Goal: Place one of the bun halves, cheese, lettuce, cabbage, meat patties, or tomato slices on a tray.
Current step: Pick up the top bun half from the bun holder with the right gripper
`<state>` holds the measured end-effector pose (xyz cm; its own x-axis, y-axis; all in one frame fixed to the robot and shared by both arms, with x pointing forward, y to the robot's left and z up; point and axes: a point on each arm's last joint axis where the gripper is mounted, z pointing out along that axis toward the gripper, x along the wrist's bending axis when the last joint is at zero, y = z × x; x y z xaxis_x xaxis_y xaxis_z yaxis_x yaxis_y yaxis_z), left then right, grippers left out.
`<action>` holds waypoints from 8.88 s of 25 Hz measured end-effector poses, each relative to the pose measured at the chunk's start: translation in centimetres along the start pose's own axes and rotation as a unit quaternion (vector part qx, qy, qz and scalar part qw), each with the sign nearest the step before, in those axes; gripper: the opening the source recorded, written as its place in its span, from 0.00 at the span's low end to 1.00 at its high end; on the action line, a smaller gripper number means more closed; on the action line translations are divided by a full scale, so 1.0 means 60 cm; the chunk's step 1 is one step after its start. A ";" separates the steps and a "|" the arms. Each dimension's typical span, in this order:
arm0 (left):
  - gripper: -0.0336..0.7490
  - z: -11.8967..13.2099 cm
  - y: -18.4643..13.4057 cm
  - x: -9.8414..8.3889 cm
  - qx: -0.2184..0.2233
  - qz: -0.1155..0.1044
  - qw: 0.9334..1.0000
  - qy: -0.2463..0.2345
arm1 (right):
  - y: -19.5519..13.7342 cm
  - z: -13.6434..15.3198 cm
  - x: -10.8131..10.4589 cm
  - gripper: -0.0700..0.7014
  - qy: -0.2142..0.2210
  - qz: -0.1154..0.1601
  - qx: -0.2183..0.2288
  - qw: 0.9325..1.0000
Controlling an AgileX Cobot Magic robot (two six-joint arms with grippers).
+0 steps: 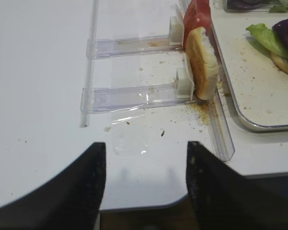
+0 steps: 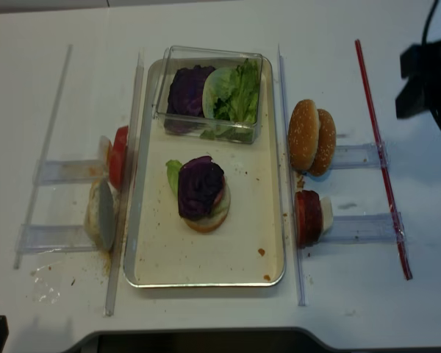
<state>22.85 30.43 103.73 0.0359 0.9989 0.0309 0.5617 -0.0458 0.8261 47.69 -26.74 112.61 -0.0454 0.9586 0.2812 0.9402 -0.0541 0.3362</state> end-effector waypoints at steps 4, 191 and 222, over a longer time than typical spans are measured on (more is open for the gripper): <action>0.50 0.000 0.000 0.000 0.000 0.000 1.000 0.000 | 0.063 0.006 0.004 0.68 0.002 -0.003 -0.012 1.000; 0.50 0.000 0.000 0.000 0.000 0.000 1.000 0.000 | 0.122 0.277 0.147 0.26 0.013 -0.019 0.164 0.986; 0.50 0.000 0.000 0.000 0.000 0.000 1.000 0.000 | 0.124 0.219 0.183 0.26 0.109 -0.005 0.141 0.984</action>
<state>22.85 30.43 103.73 0.0359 0.9989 0.0309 0.5617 -0.0458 0.8261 58.63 -12.91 106.39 -0.0971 0.8742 0.4757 0.9943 0.0641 0.0853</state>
